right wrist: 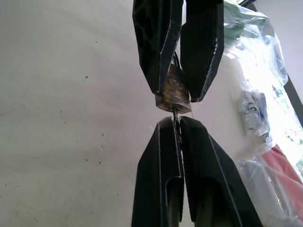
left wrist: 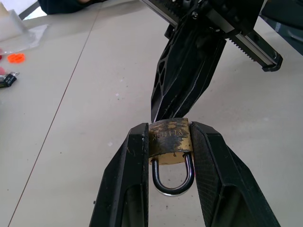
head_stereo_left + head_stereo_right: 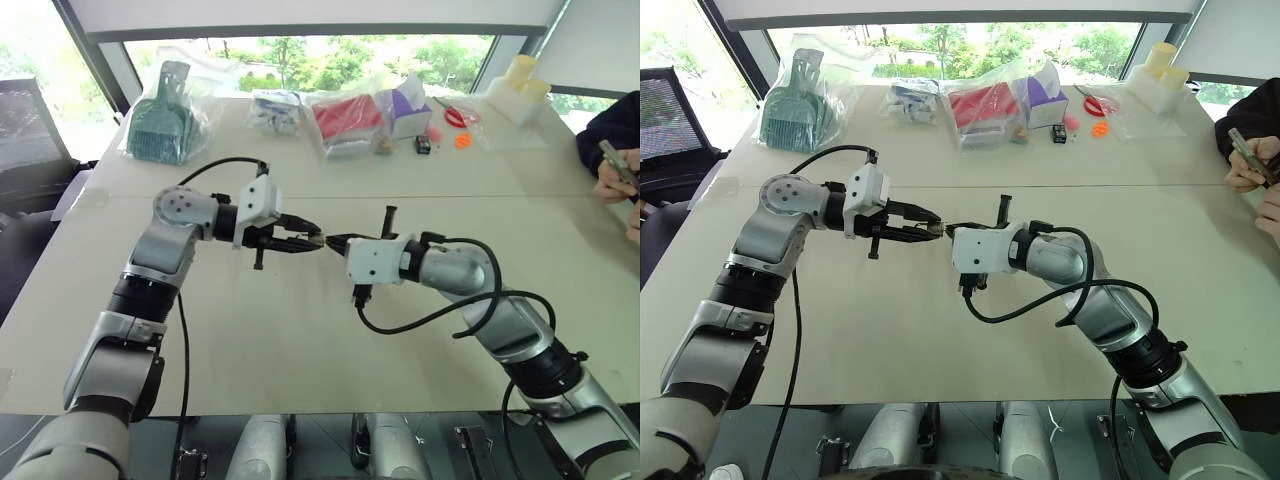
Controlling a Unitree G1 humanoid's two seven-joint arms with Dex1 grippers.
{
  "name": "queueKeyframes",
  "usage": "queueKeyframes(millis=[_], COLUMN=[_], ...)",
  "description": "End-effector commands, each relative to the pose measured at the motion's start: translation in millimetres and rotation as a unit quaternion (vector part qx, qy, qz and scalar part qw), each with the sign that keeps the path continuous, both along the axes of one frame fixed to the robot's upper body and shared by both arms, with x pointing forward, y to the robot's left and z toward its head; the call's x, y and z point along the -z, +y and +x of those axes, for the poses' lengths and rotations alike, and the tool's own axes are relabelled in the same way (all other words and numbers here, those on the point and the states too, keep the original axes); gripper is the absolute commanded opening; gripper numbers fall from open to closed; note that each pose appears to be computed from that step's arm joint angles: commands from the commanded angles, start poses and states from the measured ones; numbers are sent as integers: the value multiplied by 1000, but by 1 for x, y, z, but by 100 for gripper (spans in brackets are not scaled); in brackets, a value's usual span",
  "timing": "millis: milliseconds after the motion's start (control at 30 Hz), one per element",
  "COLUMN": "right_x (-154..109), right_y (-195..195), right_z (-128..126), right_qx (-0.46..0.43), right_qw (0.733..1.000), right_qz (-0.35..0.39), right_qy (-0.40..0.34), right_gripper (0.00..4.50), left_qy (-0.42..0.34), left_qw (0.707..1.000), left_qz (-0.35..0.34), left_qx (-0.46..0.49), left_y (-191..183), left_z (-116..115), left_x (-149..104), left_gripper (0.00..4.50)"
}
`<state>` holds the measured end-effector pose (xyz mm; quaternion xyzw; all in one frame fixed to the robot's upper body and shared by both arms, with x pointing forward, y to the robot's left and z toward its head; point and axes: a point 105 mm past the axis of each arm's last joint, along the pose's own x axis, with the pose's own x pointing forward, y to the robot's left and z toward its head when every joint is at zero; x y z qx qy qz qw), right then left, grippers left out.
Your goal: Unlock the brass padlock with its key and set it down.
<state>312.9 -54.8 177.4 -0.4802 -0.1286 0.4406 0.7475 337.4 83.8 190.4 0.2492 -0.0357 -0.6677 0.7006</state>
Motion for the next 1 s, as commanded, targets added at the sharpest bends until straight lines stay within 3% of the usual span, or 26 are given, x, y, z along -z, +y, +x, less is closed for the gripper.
queueKeyframes(millis=[33,467,567,767,867,1000], right_x=[-16,-18,-25,-27,-24,-26], right_y=[2,2,2,-7,-15,-21], right_z=[-1,-8,-5,2,3,3], right_qx=[-8,-23,-21,-23,-31,-51], right_qw=[1000,989,992,997,988,971], right_qz=[12,57,56,-35,-65,-84], right_qy=[-23,132,113,-67,-140,-220], right_gripper=[5,5,5,5,99,307], left_qy=[-37,-192,-183,-82,-54,-27], left_qw=[999,980,982,996,998,999], left_qz=[-11,5,-1,-32,-27,-35], left_qx=[10,51,43,4,7,17], left_y=[-3,-11,-11,0,5,6], left_z=[-2,-8,-5,5,4,2], left_x=[-15,-24,-25,-28,-29,-34], left_gripper=[69,69,69,69,69,69])
